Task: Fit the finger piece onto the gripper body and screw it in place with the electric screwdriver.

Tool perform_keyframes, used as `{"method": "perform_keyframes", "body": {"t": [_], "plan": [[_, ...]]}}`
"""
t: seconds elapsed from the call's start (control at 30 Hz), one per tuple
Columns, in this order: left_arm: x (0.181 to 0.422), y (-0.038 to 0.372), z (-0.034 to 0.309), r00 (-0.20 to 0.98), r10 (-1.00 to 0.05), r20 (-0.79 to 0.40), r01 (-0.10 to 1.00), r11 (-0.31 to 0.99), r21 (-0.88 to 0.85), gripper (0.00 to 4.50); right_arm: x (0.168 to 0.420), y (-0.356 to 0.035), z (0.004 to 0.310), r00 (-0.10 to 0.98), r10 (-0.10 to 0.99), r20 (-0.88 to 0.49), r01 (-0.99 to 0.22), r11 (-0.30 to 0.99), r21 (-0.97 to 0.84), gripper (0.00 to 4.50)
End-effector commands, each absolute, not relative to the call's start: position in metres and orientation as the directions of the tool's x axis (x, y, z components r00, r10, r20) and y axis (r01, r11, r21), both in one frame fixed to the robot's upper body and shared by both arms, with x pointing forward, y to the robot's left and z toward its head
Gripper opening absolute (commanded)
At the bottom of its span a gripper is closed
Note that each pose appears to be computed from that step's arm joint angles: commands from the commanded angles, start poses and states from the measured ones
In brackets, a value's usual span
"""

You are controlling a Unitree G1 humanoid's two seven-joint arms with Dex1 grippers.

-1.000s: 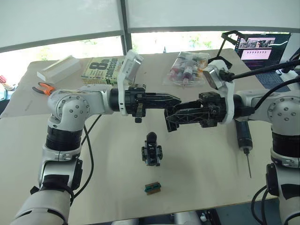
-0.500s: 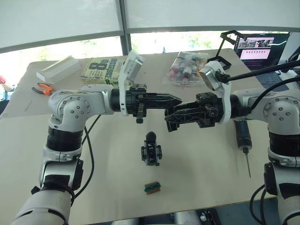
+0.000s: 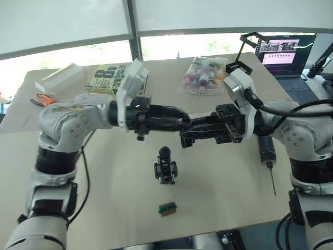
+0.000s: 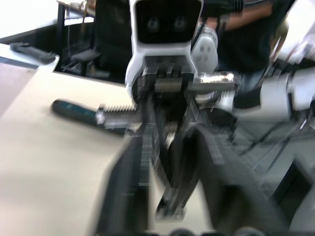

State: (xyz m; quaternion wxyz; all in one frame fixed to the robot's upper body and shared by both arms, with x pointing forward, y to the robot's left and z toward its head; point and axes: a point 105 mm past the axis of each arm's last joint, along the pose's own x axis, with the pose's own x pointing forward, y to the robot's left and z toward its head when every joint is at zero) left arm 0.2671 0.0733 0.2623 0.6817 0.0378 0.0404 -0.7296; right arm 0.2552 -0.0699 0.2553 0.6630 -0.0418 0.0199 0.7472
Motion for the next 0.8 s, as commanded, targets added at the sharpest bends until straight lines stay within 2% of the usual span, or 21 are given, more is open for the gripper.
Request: {"method": "perform_keyframes", "body": {"t": [0.03, 0.1, 0.2, 0.43, 0.53, 0.8], "plan": [[0.255, 0.097, 0.251, -0.058, -0.960, -0.275, 0.970, -0.120, 0.212, 3.50, 0.238, -0.065, 0.262, -0.208, 0.976, -0.064, -0.960, -0.216, -0.176, 0.35], [0.251, 0.108, 0.247, -0.030, -0.954, -0.299, 0.969, -0.101, 0.226, 4.50, 0.232, -0.064, 0.254, -0.236, 0.969, -0.074, -0.953, -0.246, -0.177, 0.35], [0.245, 0.128, 0.236, 0.034, -0.943, -0.332, 0.977, -0.038, 0.210, 4.50, 0.224, -0.065, 0.239, -0.273, 0.957, -0.100, -0.944, -0.287, -0.164, 0.35], [0.231, 0.146, 0.169, 0.075, -0.884, -0.462, 0.973, -0.037, 0.229, 4.50, 0.218, -0.064, 0.226, -0.296, 0.949, -0.105, -0.941, -0.309, -0.138, 0.35], [0.241, 0.135, 0.139, 0.127, -0.887, -0.444, 0.957, -0.008, 0.290, 4.50, 0.217, -0.064, 0.221, -0.305, 0.946, -0.111, -0.939, -0.318, -0.133, 0.35], [0.261, 0.107, 0.099, 0.197, -0.902, -0.385, 0.935, 0.055, 0.350, 4.50, 0.220, -0.065, 0.208, -0.273, 0.954, -0.126, -0.940, -0.292, -0.175, 0.35]]}}
